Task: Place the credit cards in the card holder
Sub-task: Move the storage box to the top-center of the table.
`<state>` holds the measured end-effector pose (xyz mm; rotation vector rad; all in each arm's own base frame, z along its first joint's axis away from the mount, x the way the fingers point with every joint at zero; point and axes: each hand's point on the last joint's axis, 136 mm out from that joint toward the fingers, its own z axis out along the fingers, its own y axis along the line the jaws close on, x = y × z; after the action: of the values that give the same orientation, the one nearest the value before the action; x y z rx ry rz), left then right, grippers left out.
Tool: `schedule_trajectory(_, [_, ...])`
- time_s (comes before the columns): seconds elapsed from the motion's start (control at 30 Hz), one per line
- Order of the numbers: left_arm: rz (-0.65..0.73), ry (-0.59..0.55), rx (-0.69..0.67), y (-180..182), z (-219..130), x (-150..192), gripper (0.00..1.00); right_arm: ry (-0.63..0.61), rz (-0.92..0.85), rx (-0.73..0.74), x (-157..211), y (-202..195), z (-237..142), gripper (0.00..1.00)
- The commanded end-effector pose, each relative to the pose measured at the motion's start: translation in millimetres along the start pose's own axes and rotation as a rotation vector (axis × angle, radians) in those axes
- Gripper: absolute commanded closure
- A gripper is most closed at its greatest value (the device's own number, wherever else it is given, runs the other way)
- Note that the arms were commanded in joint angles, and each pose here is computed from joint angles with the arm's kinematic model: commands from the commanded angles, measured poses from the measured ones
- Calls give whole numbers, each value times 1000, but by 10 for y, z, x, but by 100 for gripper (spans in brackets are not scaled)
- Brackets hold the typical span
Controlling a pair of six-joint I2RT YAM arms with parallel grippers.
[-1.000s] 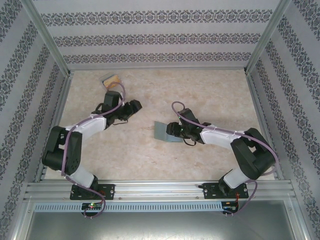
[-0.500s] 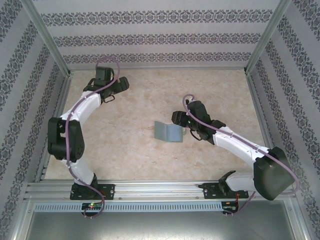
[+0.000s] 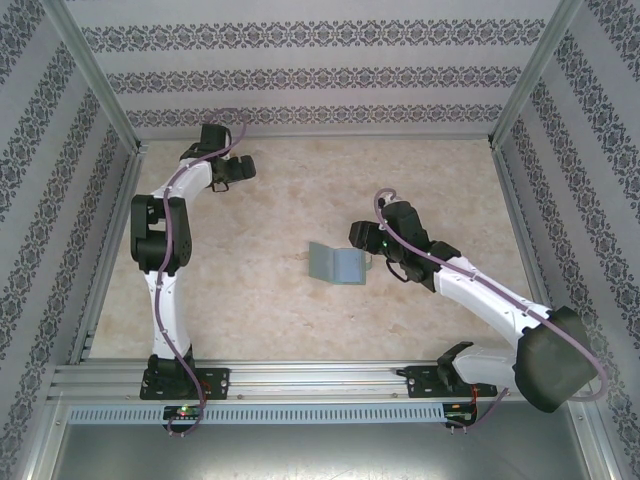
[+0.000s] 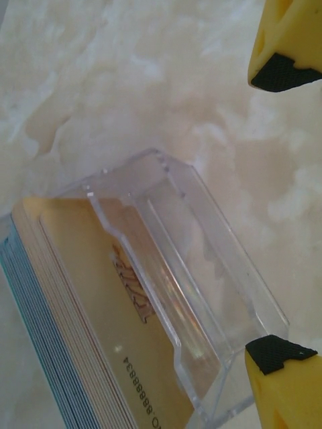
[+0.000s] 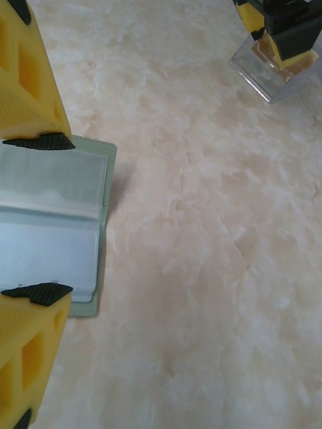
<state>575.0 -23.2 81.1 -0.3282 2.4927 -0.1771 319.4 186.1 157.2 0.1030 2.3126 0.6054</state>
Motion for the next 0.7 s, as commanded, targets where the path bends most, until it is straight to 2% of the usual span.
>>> schedule_trajectory(0.0, [-103,-15,-73,199,-60,-76,8,-38,-16,16,-140,-7,-86,43])
schedule_trajectory(0.13, [-184,-26,-104,290,-47,-69,14,-24,-8,15,-142,6,-59,44])
schedule_trajectory(0.27, [-202,-51,-135,345,-94,-131,13,-1,-18,2,-147,59,-8,44])
schedule_trajectory(0.53, [-231,-98,-283,623,-240,-199,13,16,-23,-4,-151,85,45,45])
schedule_trajectory(0.67, [-257,-67,-284,694,-127,-190,24,11,-25,-14,-150,97,57,45])
